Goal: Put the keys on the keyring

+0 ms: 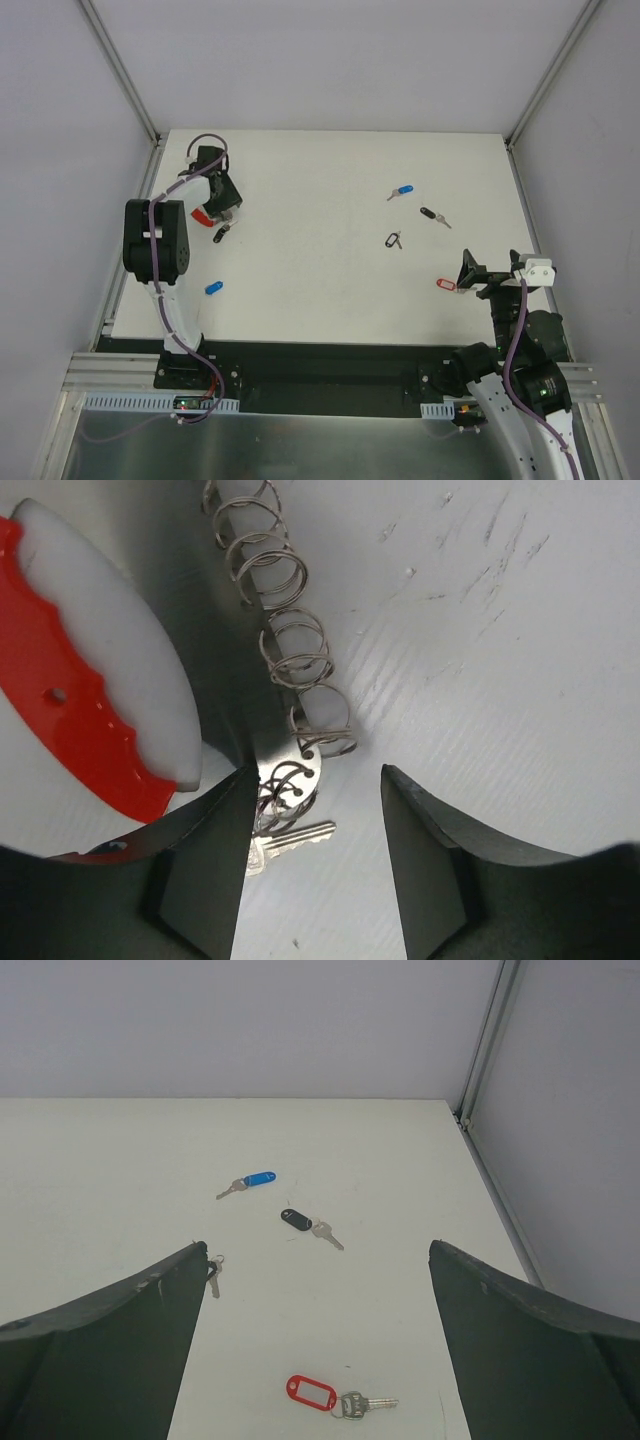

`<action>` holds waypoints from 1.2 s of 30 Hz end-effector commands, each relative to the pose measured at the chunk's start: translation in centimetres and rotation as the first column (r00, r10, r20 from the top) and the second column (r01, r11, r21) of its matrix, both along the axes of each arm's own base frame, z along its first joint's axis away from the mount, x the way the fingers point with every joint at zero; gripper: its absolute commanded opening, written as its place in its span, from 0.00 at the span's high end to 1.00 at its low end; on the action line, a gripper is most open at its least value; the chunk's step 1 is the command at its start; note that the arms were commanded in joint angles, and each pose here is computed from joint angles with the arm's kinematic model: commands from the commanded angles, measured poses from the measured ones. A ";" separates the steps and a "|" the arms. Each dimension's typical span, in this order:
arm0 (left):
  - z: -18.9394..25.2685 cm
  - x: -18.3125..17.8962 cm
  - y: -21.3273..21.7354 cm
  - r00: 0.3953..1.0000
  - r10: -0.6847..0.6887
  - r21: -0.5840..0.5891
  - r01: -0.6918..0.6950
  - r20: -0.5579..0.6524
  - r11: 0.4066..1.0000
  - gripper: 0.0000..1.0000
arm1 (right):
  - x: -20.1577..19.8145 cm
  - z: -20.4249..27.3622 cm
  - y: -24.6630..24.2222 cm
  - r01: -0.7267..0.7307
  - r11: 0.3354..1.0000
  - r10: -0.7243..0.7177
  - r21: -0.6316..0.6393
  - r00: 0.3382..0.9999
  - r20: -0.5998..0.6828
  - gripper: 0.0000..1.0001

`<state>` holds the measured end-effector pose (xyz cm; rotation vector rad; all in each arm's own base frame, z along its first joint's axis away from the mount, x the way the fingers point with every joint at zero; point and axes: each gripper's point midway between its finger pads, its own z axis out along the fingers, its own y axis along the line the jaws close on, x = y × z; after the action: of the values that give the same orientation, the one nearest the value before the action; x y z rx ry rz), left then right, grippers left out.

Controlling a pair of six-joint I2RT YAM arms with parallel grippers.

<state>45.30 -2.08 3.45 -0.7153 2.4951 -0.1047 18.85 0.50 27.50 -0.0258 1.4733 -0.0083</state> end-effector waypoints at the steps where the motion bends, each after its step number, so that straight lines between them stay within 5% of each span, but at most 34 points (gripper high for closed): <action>1: 0.1 1.2 -1.1 0.997 -0.076 -0.074 0.074 -0.024 0.995 0.51 | -3.3 3.4 -1.0 -0.023 0.998 0.012 0.056 0.980 0.201 0.04; 10: -0.7 3.3 -5.1 0.969 -0.245 -0.253 0.233 -0.019 0.939 0.87 | -3.1 3.4 -0.6 -0.038 0.998 0.027 0.052 0.980 0.199 0.04; 18: 0.1 2.4 -14.2 0.867 -0.495 -0.358 0.479 0.051 0.802 0.99 | -3.0 3.4 -0.6 -0.039 0.998 0.028 0.050 0.980 0.199 0.04; 24: -0.4 -2.9 -21.0 0.770 -0.638 -0.350 0.600 0.011 0.719 1.00 | -2.9 3.4 -0.3 -0.052 0.997 0.042 0.050 0.981 0.187 0.04; 36: -2.4 -17.7 -21.6 0.731 -0.649 -0.225 0.610 -0.210 0.760 1.00 | -2.4 3.4 0.5 -0.081 0.995 0.074 0.049 0.988 0.134 0.04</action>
<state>32.46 -25.52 2.39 0.1372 2.8272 -0.6839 18.84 1.28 27.48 -0.0659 1.4721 0.0216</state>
